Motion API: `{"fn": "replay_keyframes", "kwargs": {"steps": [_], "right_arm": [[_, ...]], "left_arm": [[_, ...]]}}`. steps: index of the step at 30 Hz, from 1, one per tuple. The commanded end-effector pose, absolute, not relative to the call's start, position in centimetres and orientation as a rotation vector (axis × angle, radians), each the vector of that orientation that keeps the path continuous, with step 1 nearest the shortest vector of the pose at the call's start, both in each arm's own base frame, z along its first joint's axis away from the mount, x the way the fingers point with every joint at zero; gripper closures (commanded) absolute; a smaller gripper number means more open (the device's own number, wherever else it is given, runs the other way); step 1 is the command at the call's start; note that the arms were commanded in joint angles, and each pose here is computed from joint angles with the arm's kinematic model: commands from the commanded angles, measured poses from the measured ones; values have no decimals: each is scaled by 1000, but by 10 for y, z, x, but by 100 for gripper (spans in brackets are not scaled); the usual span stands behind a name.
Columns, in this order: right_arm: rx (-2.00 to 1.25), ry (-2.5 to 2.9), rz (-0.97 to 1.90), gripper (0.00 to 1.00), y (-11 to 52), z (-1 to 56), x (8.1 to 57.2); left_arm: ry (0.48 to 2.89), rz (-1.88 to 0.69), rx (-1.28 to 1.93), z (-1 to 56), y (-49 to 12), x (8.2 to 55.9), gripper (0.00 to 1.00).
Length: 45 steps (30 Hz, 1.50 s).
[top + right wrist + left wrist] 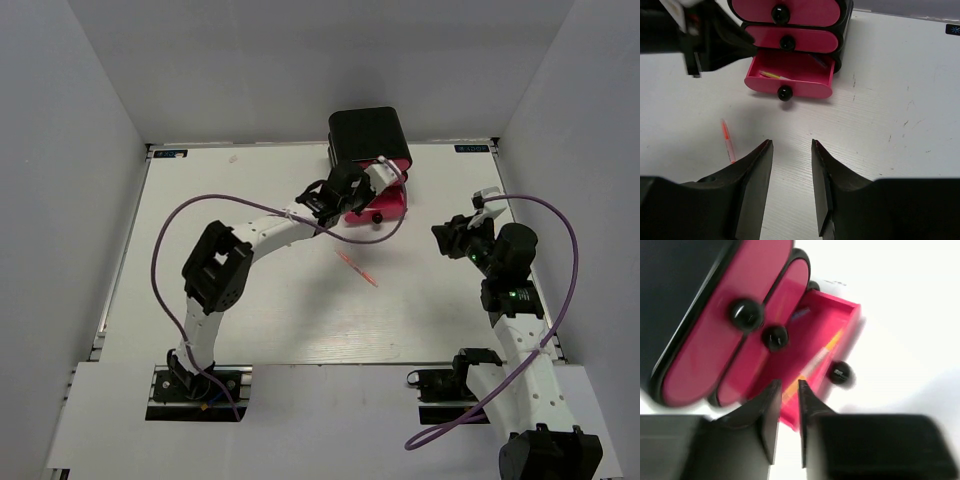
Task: Sort the stationery into containers
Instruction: Place the pen in the storage box, then pick up the pen from the center of the board.
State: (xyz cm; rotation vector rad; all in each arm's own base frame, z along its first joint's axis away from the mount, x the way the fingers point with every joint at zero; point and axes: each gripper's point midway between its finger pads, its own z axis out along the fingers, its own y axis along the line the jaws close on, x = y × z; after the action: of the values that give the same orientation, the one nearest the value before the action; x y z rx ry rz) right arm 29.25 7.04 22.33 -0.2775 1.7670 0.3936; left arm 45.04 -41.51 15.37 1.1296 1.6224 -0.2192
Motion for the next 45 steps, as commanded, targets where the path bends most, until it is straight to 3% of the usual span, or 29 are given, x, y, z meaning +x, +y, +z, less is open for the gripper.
{"fn": "replay_keyframes", "kwargs": {"steps": [1,3,5,6,9,16,24,32,45], "right_arm": [[-276,1711,373,57,68,236,296],[-277,1709,372,57,67,237,296],[-276,1713,373,57,67,235,296],[-277,1710,372,57,67,236,296],[-273,1716,369,57,66,234,296],[-257,1720,351,56,60,232,298],[-258,1723,360,56,60,230,298],[-259,1724,359,56,60,230,298],[-260,1718,365,56,61,232,297]], "left_arm": [[1878,-391,609,224,-375,432,71],[2003,-462,426,226,-362,420,73],[2152,-520,450,194,-357,389,58],[2208,-570,420,186,-358,377,43],[2356,-619,578,154,-360,337,36],[2576,-510,616,117,-345,312,44],[2685,-560,558,96,-350,282,41],[2888,-532,110,72,-362,268,34],[2792,-369,-477,67,-381,300,34]]}}
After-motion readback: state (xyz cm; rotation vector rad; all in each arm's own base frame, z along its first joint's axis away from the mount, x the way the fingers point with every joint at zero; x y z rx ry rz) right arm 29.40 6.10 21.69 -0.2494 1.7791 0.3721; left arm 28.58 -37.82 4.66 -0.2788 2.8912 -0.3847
